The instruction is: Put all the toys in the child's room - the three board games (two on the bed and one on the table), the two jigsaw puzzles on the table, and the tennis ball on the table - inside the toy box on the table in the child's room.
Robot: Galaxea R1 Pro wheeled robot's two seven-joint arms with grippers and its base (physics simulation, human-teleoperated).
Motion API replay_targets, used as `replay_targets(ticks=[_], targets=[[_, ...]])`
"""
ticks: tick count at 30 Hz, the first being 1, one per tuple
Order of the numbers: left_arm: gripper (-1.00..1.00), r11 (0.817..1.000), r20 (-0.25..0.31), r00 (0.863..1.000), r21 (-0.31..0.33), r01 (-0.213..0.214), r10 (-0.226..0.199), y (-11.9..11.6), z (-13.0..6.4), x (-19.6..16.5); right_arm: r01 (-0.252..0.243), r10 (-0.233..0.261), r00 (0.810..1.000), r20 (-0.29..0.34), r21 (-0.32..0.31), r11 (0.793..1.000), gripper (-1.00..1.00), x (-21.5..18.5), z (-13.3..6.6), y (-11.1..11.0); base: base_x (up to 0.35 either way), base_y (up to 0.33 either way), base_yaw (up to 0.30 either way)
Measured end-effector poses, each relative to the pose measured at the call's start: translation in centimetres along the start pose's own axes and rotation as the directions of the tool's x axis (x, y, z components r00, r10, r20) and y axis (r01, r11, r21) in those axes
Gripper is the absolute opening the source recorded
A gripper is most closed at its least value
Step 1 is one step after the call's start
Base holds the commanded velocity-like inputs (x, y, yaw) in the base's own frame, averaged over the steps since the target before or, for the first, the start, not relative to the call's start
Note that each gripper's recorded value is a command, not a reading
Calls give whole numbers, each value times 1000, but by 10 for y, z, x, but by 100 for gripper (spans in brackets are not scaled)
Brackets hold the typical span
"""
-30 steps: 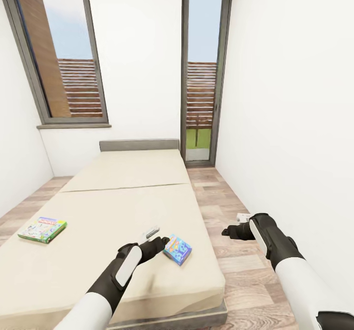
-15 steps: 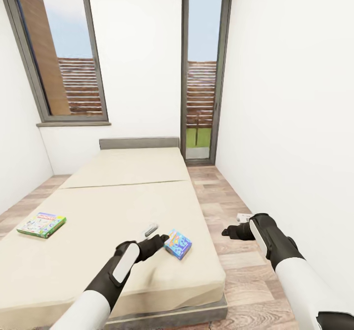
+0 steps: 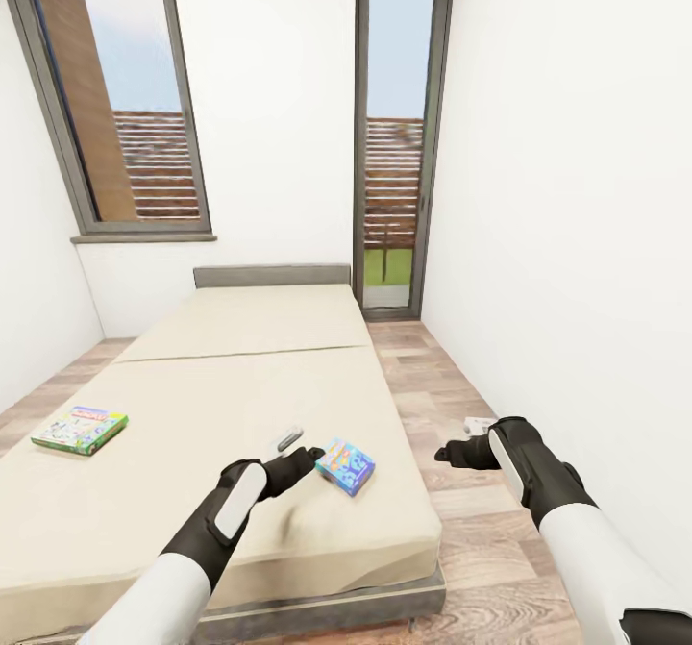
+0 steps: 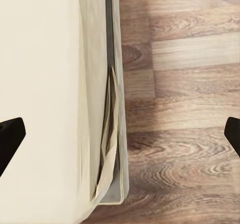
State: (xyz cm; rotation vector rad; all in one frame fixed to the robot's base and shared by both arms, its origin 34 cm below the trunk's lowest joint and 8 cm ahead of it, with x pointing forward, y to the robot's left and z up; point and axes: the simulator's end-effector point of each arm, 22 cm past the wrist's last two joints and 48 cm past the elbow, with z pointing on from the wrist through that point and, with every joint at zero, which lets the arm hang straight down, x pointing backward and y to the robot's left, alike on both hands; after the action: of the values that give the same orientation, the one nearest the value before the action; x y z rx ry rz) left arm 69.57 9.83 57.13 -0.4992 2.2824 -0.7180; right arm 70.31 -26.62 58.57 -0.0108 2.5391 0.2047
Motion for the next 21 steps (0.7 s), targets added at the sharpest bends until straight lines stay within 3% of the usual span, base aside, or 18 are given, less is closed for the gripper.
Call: replay_targets(ticks=[21], targets=[[100, 1000, -30, 999, -2, -14, 14, 0, -1, 0, 0, 0, 1000, 1, 3, 1000, 100, -1, -1, -2, 0, 0, 0]])
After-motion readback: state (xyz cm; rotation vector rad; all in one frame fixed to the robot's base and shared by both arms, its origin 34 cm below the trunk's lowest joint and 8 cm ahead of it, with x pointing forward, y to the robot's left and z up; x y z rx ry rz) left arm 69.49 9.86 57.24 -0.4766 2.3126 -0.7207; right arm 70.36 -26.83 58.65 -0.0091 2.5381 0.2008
